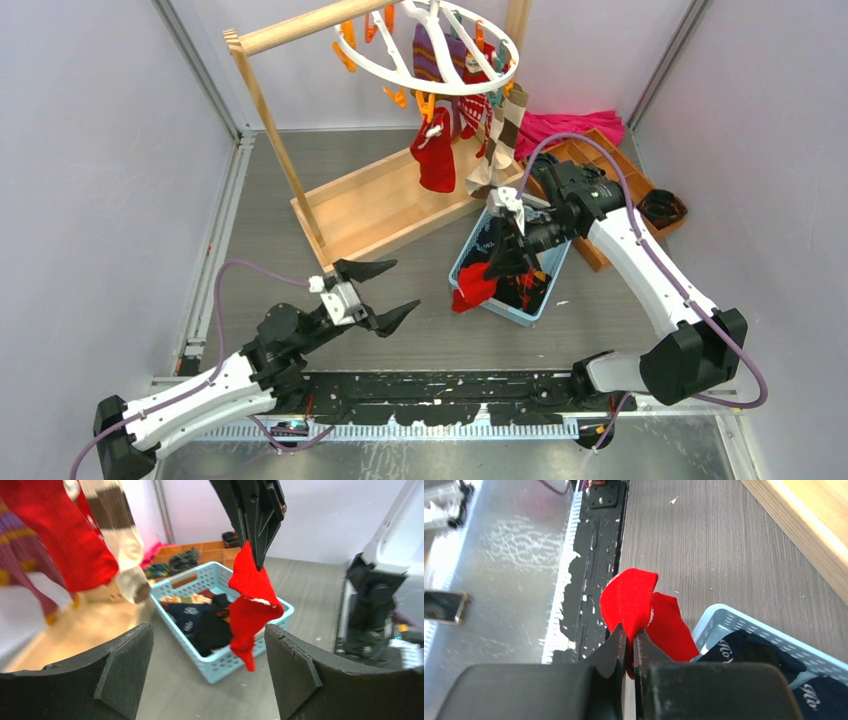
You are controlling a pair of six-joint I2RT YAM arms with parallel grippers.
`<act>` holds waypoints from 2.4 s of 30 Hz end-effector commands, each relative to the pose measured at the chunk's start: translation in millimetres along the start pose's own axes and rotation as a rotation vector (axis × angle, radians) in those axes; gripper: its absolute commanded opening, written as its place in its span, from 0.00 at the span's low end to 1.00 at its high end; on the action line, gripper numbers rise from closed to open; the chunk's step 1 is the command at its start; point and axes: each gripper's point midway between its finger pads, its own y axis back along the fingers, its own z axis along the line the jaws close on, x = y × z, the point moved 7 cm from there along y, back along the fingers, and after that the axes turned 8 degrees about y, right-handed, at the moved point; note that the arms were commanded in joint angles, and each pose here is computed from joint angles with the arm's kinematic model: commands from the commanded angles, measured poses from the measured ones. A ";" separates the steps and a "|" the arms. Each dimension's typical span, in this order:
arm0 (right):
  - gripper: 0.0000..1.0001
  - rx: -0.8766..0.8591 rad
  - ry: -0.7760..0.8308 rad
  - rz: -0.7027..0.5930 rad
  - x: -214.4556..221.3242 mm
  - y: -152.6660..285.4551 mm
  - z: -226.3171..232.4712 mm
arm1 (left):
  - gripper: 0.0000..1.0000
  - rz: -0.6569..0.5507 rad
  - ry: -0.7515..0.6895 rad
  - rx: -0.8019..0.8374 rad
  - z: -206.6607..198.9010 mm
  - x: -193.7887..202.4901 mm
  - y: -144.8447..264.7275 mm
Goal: Clip the socks to the hanger
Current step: Adjust the sock.
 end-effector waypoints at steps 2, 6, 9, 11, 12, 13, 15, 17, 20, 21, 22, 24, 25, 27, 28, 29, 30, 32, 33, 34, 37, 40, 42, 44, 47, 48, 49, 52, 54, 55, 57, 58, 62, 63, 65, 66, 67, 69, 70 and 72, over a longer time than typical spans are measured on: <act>0.01 -0.060 0.247 0.012 6.6 4.1 14.7 | 0.84 0.117 0.406 -0.061 -12.5 9.1 0.2; 0.01 -0.080 0.295 0.003 8.7 3.3 18.2 | 0.80 0.153 0.541 -0.002 -22.7 6.9 -24.0; 0.01 -0.082 0.309 0.001 9.6 3.1 19.3 | 0.77 0.139 0.671 0.020 -28.2 9.1 -45.3; 0.01 -0.083 0.315 0.001 10.9 2.9 19.4 | 0.73 0.130 0.740 0.025 -30.2 13.1 -57.9; 0.01 -0.085 0.315 -0.001 11.6 2.5 19.6 | 0.70 0.128 0.773 0.026 -30.8 15.0 -63.3; 0.01 -0.086 0.315 -0.003 11.6 2.3 19.8 | 0.66 0.145 0.800 0.024 -31.7 20.7 -69.5; 0.01 -0.089 0.319 -0.006 11.3 2.1 20.4 | 0.61 0.153 0.839 0.035 -33.4 24.0 -78.0; 0.01 -0.088 0.323 -0.006 11.2 2.3 21.1 | 0.57 0.146 0.872 0.050 -35.3 25.5 -83.7; 0.01 -0.089 0.322 -0.004 11.8 2.2 21.1 | 0.54 0.110 0.904 0.087 -37.8 21.8 -87.6; 0.01 -0.088 0.323 -0.005 11.8 2.3 20.8 | 0.53 0.110 0.911 0.096 -38.7 21.4 -88.1; 0.01 -0.088 0.324 -0.005 11.7 2.3 21.0 | 0.53 0.105 0.915 0.105 -39.4 19.9 -88.5; 0.01 -0.089 0.324 -0.006 11.6 2.2 21.4 | 0.53 0.106 0.918 0.117 -40.4 18.4 -88.9; 0.01 -0.089 0.324 -0.007 11.3 2.2 21.4 | 0.53 0.106 0.917 0.122 -40.8 17.9 -89.0; 0.01 -0.089 0.324 -0.010 11.1 2.1 21.5 | 0.52 0.108 0.919 0.130 -41.4 17.4 -90.0; 0.01 -0.089 0.322 -0.012 10.9 2.3 21.9 | 0.51 0.107 0.921 0.138 -42.1 16.9 -90.5; 0.01 -0.090 0.323 -0.012 10.8 2.1 21.8 | 0.51 0.107 0.922 0.146 -42.8 17.0 -90.9; 0.01 -0.090 0.323 -0.012 10.7 2.2 22.1 | 0.51 0.105 0.925 0.153 -43.4 16.6 -91.5; 0.01 -0.090 0.323 -0.014 10.4 2.1 21.7 | 0.50 0.102 0.933 0.169 -44.4 16.1 -91.7; 0.01 -0.089 0.323 -0.015 10.1 2.3 21.9 | 0.50 0.103 0.939 0.172 -44.3 16.4 -91.3; 0.01 -0.091 0.322 -0.017 9.9 2.2 22.2 | 0.50 0.105 0.943 0.174 -43.7 16.6 -91.0; 0.01 -0.092 0.320 -0.021 9.0 2.2 22.8 | 0.50 0.107 0.958 0.170 -41.1 17.9 -88.2; 0.01 -0.093 0.322 -0.022 8.9 2.2 23.0 | 0.52 0.105 0.967 0.175 -39.3 17.9 -84.8; 0.01 -0.094 0.324 -0.025 8.7 2.2 23.3 | 0.52 0.118 0.969 0.176 -39.4 18.3 -85.0; 0.01 -0.095 0.323 -0.028 8.6 2.1 23.4 | 0.52 0.140 0.973 0.180 -40.3 19.5 -87.2; 0.01 -0.097 0.324 -0.029 8.6 1.8 23.4 | 0.49 0.159 0.983 0.186 -41.2 22.6 -91.7; 0.01 -0.097 0.322 -0.029 8.9 1.7 23.4 | 0.48 0.165 0.986 0.188 -41.5 23.7 -93.1; 0.01 -0.097 0.320 -0.029 9.2 1.7 23.3 | 0.47 0.170 0.989 0.190 -41.6 25.0 -94.9; 0.01 -0.097 0.322 -0.028 9.3 1.8 23.1 | 0.43 0.168 1.001 0.212 -42.9 24.2 -99.0; 0.01 -0.099 0.319 -0.027 9.9 1.4 23.0 | 0.36 0.162 1.007 0.231 -44.2 22.9 -101.0; 0.01 -0.099 0.317 -0.028 9.9 1.3 22.9 | 0.32 0.157 1.007 0.243 -44.8 21.4 -101.4; 0.01 -0.098 0.318 -0.029 9.9 1.3 22.7 | 0.08 0.159 1.007 0.260 -45.9 20.3 -102.3; 0.01 -0.098 0.318 -0.029 9.8 1.4 22.9 | 0.01 0.162 1.003 0.272 -46.9 20.0 -101.8; 0.12 -0.098 0.306 -0.028 9.6 1.4 23.3 | 0.00 0.155 0.907 0.299 -47.2 19.7 -94.2; 0.24 -0.098 0.299 -0.029 9.1 1.6 23.8 | 0.00 0.158 0.834 0.295 -45.3 20.1 -90.2; 0.46 -0.093 0.283 -0.019 7.7 3.3 25.3 | 0.00 0.226 0.660 0.234 -37.5 27.9 -77.8; 0.56 -0.089 0.274 -0.010 7.4 4.9 25.6 | 0.00 0.298 0.523 0.191 -31.7 39.6 -66.5; 0.63 -0.082 0.269 0.001 6.2 7.2 25.8 | 0.00 0.315 0.411 0.151 -24.8 39.4 -57.8; 0.72 -0.065 0.252 0.022 4.0 11.0 25.5 | 0.00 0.343 0.198 0.107 -13.3 38.0 -40.5; 0.75 -0.056 0.245 0.031 2.7 12.8 25.3 | 0.00 0.341 0.106 0.081 -7.3 34.5 -33.4; 0.79 -0.038 0.238 0.044 -0.7 16.6 24.9 | 0.00 0.311 -0.060 0.069 0.8 24.5 -21.4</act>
